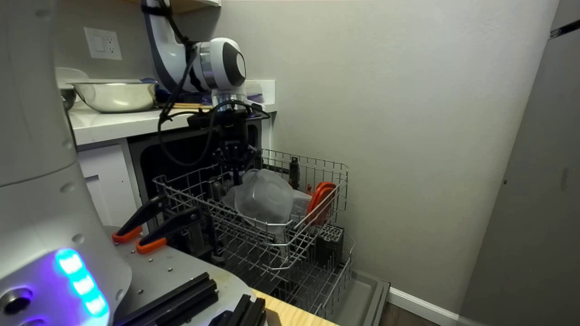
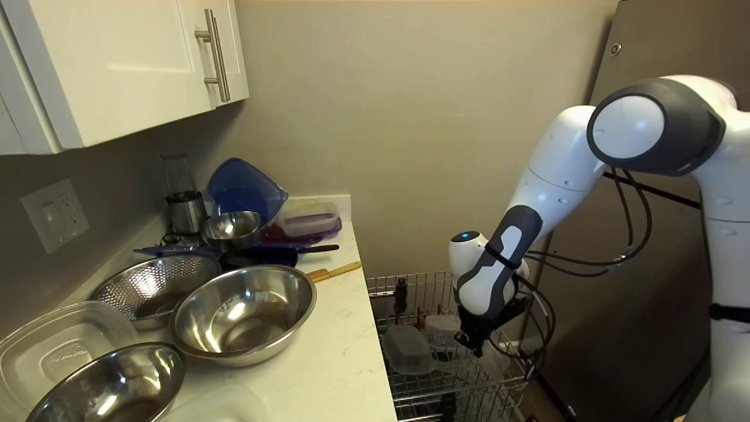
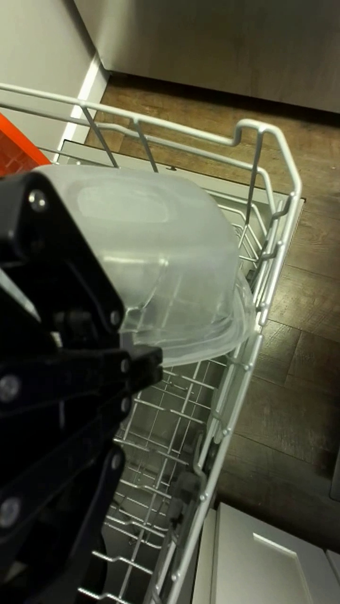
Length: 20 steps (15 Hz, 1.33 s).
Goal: Remove one bowl from the counter and put it in the dishwasher.
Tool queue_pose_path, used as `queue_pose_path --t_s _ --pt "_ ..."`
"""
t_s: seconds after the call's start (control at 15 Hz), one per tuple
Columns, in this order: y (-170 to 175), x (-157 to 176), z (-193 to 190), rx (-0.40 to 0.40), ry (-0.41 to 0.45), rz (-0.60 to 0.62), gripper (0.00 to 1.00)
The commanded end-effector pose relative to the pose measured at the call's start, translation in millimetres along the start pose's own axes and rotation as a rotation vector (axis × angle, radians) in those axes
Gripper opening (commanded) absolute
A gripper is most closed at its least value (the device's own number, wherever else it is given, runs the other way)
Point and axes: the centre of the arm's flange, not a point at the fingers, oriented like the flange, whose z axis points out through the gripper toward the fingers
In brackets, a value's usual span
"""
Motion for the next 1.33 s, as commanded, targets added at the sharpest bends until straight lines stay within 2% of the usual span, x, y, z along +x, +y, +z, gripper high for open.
queue_pose_path --t_s 0.0,0.4,0.47,0.53,0.93,1.27 --pt "-1 10 5 0.013 0.045 0.011 0.0" --pt "-5 32 0 0.015 0.079 0.004 0.0" --pt "-5 34 -1 0.018 0.08 0.006 0.18" --pt "-5 35 -1 0.022 0.084 0.009 0.27" --pt "-8 39 4 0.032 0.082 0.009 0.63" --pt "-16 40 3 0.057 0.096 -0.005 0.96"
